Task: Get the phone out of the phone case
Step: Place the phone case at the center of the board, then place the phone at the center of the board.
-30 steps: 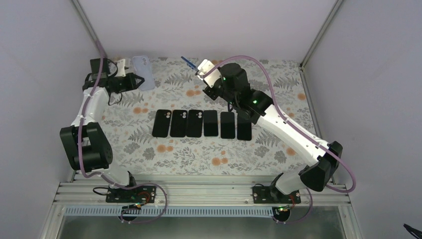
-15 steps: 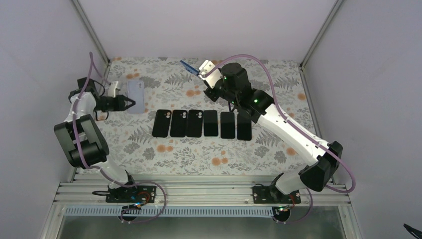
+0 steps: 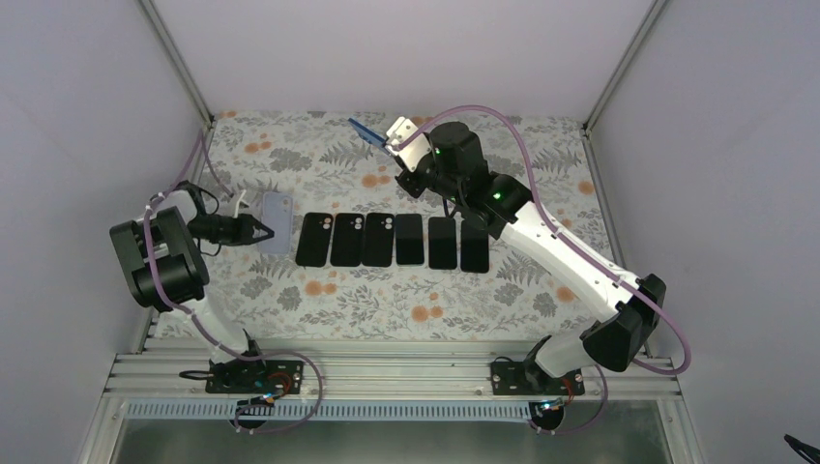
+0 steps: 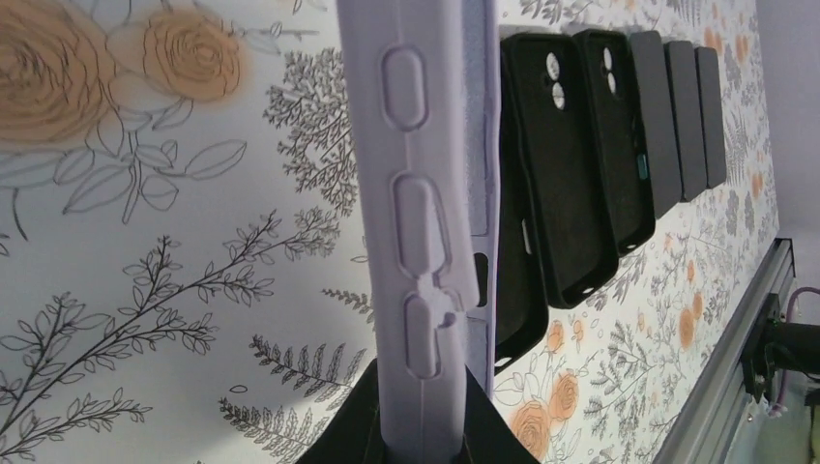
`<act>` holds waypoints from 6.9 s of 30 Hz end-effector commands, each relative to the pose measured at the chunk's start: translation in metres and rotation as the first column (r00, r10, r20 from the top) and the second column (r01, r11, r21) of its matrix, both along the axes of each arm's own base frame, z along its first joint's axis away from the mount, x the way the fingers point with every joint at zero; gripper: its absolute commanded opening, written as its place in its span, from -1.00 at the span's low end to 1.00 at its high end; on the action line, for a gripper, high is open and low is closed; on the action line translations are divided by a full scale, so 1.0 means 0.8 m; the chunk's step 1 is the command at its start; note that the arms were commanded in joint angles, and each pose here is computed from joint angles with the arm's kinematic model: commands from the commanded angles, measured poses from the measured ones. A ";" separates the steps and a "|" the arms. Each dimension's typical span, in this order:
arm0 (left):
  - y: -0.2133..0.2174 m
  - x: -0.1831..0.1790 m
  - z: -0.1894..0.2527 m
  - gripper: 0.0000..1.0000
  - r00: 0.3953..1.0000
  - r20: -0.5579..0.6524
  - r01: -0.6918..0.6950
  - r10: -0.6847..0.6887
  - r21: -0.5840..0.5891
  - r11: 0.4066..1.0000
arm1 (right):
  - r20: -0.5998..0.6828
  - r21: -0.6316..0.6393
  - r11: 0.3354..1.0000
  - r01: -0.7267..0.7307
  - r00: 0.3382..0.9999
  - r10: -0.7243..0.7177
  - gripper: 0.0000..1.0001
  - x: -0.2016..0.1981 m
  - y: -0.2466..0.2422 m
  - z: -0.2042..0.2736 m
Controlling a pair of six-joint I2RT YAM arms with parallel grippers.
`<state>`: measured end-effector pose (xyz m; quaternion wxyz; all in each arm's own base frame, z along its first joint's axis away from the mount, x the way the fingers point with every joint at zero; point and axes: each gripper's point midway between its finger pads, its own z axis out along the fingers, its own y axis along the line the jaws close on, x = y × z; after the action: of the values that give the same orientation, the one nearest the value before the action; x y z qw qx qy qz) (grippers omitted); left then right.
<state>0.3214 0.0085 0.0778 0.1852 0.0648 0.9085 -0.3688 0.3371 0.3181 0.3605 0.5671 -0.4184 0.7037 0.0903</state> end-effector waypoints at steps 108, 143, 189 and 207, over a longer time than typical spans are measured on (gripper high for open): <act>-0.252 0.077 0.371 -0.22 0.964 0.267 0.163 -0.018 -0.533 0.830 | 0.892 -0.215 0.837 0.503 0.449 -0.041 -0.93 -0.056 0.049 0.053; -0.225 0.101 0.385 -0.95 0.890 0.456 0.226 -0.016 -0.409 0.884 | 0.703 -0.364 0.869 0.335 0.711 0.020 0.99 -0.057 0.052 0.000; -0.340 -0.021 0.422 -0.95 0.514 0.785 0.721 -0.346 -0.177 0.670 | -0.444 0.573 0.772 -0.276 0.687 0.576 -0.33 -0.048 -0.016 0.023; -0.351 0.021 0.390 0.76 0.612 0.712 0.626 -0.345 -0.169 0.761 | -0.502 0.479 0.874 -0.082 0.791 0.350 -0.94 -0.024 -0.104 -0.022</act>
<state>0.3339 -0.2725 0.3889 0.3681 0.3937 0.6302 -0.5589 0.3188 0.2669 0.3458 0.3614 -0.3348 0.7324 0.4699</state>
